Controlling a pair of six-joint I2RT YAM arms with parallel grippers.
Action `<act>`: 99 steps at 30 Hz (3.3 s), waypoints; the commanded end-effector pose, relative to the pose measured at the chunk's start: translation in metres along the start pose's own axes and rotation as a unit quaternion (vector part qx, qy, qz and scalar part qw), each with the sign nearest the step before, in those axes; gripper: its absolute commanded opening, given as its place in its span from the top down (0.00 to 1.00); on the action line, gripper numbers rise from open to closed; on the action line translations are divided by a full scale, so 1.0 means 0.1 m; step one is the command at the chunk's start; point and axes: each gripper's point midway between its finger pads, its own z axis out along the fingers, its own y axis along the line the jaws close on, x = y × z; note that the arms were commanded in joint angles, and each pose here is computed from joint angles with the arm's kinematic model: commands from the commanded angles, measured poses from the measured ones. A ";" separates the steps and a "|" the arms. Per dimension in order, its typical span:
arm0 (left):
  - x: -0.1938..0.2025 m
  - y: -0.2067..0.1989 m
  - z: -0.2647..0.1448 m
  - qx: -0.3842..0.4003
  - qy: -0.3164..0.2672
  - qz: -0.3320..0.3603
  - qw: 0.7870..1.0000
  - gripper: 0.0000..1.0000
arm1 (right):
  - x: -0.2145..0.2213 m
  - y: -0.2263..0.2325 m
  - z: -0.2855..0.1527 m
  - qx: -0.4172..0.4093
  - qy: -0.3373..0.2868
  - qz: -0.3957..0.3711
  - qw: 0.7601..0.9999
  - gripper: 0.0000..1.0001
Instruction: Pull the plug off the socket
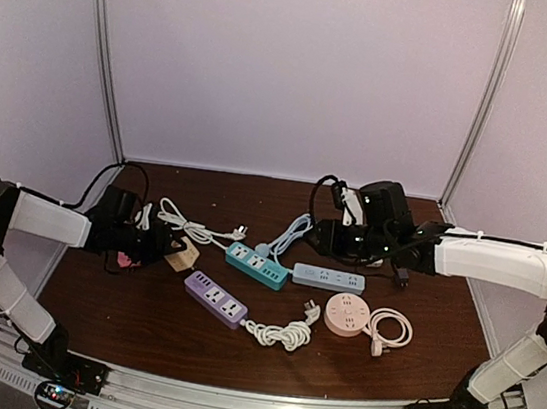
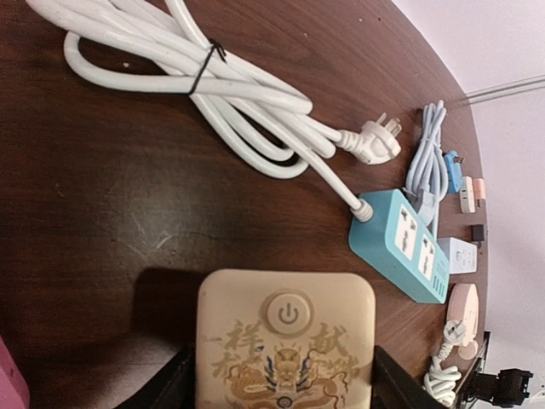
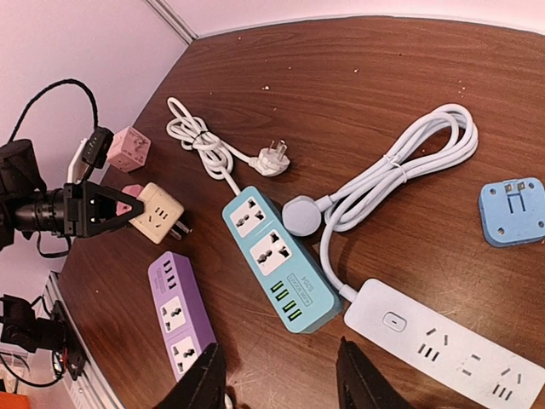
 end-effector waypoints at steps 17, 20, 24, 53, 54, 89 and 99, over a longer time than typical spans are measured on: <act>-0.29 -0.03 -0.39 -0.101 -0.030 0.102 0.989 0.11 | -0.16 -0.40 -0.33 0.055 -0.057 -0.004 0.997 0.14; -0.31 -0.18 -0.44 -0.099 -0.037 0.129 0.986 0.08 | -0.19 -0.44 -0.38 0.061 -0.067 -0.005 0.996 0.07; -0.33 -0.48 -0.50 -0.098 -0.050 0.181 0.977 0.04 | -0.24 -0.50 -0.45 0.076 -0.084 -0.008 0.994 0.00; -0.76 -1.73 -1.36 -0.066 -0.200 0.316 0.925 0.02 | -0.80 -0.85 -1.49 0.227 -0.240 -0.005 0.944 0.00; -0.76 -1.73 -1.36 -0.065 -0.200 0.316 0.925 0.02 | -0.80 -0.84 -1.51 0.226 -0.243 -0.005 0.943 0.00; -1.06 -0.26 -1.41 -0.230 -0.314 0.264 0.882 0.02 | -0.39 -3.17 -2.24 0.448 -0.360 -0.041 0.817 0.00; -1.20 0.49 -1.57 -0.373 -0.331 0.275 0.822 0.02 | -0.23 -3.23 -1.83 0.397 -0.351 -0.094 0.843 0.00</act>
